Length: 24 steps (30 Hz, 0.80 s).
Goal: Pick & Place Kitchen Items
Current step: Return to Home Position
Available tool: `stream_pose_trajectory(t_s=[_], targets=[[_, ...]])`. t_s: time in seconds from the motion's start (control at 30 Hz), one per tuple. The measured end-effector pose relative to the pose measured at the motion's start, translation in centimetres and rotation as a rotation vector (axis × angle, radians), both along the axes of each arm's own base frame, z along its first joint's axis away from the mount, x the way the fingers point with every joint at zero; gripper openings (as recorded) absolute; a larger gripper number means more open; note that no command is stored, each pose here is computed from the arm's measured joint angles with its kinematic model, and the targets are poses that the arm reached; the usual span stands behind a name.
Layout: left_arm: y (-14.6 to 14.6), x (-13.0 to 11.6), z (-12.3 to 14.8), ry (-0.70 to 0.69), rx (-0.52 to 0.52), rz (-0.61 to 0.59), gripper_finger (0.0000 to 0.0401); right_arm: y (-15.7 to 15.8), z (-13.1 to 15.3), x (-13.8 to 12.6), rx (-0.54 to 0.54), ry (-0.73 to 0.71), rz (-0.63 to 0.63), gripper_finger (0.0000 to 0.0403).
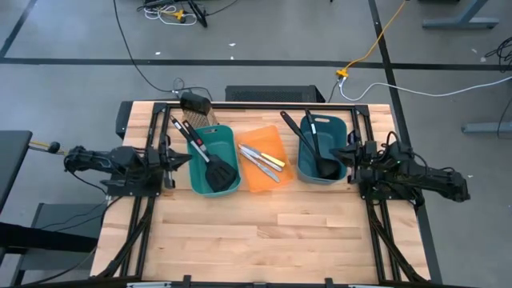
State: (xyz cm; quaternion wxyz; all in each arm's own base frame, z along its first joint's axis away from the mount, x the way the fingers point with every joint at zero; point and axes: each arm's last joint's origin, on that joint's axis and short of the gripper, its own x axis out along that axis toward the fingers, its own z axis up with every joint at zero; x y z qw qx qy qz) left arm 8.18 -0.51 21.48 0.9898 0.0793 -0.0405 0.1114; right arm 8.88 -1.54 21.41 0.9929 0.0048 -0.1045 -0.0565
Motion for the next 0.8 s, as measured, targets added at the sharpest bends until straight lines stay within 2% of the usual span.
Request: stream_pose_trajectory(t_s=[0.1,0.47,0.8], targets=[[0.0,0.2,-0.7,0.018,-0.019,0.009,0.0001,-0.2,-0.9,0.3,-0.001,-0.036,-0.005,0.0004],[0.2,0.3,-1.2,0.048,-0.052,0.067,0.0002,-0.7,-2.6,0.6,0.029,0.011,-0.035,0.0004],[0.1,0.5,-2.1,0.085,-0.074,0.032,0.0003,-1.1,-3.5,0.6,0.054,0.09,-0.078,0.0004]])
